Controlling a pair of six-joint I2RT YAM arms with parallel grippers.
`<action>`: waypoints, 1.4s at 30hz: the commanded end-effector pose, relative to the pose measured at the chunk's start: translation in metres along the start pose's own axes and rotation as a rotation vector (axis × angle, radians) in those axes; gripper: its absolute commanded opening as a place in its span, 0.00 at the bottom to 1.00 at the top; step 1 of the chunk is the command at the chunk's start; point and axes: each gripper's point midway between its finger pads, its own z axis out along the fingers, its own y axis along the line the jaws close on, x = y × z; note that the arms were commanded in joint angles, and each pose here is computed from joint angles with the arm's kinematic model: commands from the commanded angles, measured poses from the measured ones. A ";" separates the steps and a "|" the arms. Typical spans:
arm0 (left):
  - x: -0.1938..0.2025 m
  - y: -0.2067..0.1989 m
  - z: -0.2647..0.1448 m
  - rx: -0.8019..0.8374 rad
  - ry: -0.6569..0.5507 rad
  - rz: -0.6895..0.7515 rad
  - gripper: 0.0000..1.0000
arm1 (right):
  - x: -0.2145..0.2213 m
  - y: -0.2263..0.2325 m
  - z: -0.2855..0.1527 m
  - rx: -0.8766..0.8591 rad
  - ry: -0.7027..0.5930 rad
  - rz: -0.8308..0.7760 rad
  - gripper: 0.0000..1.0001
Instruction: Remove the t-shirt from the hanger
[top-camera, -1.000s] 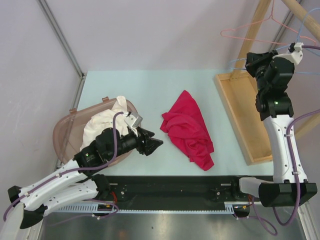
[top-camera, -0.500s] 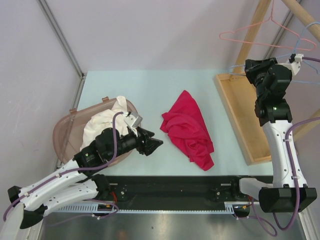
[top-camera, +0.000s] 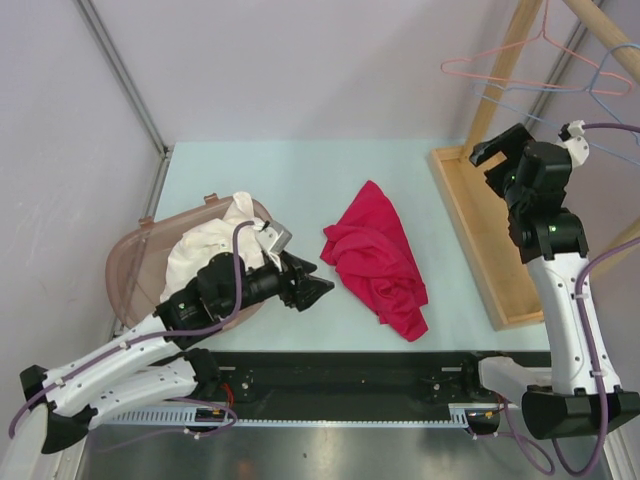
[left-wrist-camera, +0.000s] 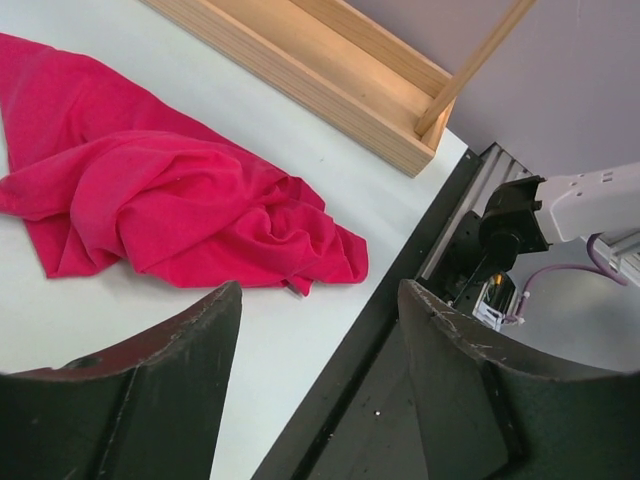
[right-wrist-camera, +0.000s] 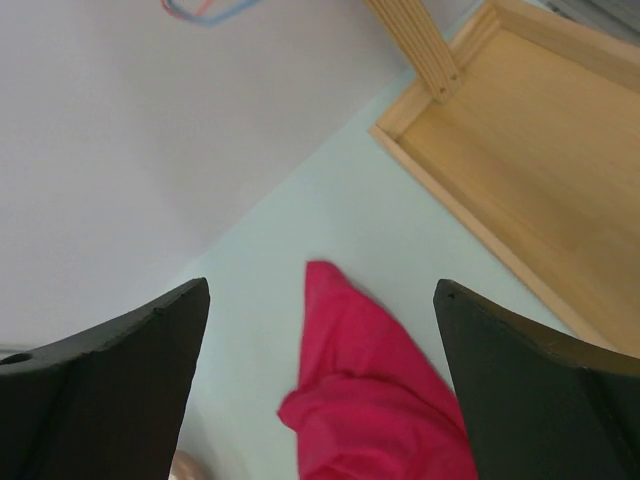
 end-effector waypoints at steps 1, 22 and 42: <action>-0.020 -0.011 0.006 0.039 -0.048 -0.017 0.71 | -0.004 -0.017 -0.035 0.101 -0.019 -0.197 1.00; 0.079 0.051 0.157 -0.113 0.568 0.119 1.00 | 0.142 -0.037 -0.110 -0.129 0.313 -0.544 1.00; 0.192 0.120 0.225 0.075 0.925 0.611 0.91 | 0.131 -0.072 -0.143 -0.216 0.294 -0.511 1.00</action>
